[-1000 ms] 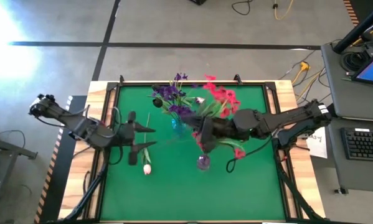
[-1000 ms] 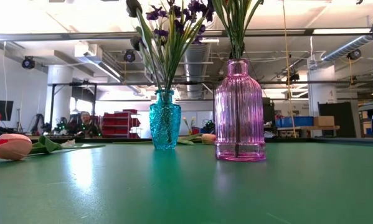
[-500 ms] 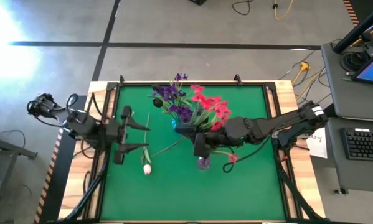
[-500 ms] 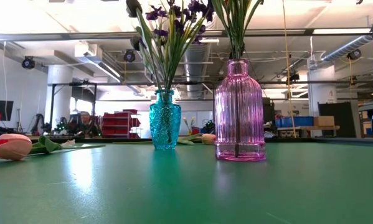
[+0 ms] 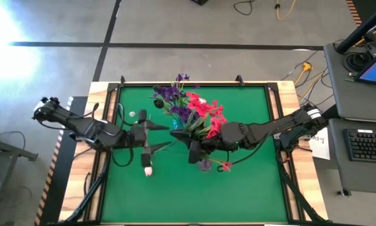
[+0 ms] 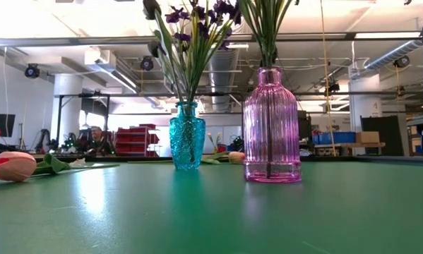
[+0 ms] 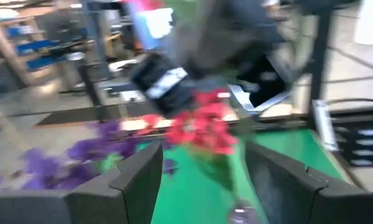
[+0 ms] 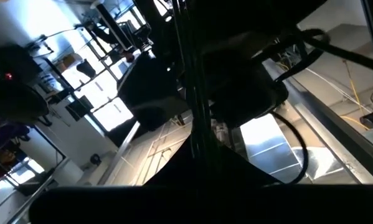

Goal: Sort flowers into vase by color
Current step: Put the pink flowers into the purple vase

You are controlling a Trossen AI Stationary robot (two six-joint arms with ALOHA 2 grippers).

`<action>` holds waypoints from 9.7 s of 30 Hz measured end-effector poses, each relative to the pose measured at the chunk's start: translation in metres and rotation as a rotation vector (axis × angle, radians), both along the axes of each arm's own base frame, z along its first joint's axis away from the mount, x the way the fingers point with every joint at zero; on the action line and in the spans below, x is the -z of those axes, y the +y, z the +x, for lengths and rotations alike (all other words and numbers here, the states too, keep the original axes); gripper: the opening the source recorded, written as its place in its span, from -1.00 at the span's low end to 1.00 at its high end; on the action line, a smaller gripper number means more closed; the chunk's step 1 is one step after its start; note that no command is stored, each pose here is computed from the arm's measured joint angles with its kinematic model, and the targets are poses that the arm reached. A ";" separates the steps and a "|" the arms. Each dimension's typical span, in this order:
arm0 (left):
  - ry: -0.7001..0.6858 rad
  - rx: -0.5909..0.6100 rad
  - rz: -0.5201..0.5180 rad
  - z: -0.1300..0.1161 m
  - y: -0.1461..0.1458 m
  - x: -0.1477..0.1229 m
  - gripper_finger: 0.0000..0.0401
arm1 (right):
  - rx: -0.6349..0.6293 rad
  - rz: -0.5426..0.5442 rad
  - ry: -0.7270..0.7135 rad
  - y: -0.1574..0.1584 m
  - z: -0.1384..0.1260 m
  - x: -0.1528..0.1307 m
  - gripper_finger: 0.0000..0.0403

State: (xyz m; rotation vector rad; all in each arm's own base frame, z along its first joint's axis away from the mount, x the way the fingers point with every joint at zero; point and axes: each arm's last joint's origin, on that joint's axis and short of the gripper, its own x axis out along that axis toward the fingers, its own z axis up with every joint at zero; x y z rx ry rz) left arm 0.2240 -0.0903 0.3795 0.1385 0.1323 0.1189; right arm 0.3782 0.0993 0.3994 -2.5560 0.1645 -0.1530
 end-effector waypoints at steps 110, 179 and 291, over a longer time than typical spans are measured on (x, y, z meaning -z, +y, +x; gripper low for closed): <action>-0.680 0.007 -0.130 -0.079 0.037 0.065 -1.00 | 0.228 1.537 -1.165 -0.027 -0.080 -0.063 -0.39; -0.589 -0.013 -0.052 0.072 -0.015 0.055 -1.00 | -0.454 2.430 -0.299 -0.015 -0.040 -0.023 0.04; 0.076 -0.115 -0.146 -0.014 0.010 0.056 0.41 | -0.008 2.452 -0.417 0.036 -0.125 0.124 -0.91</action>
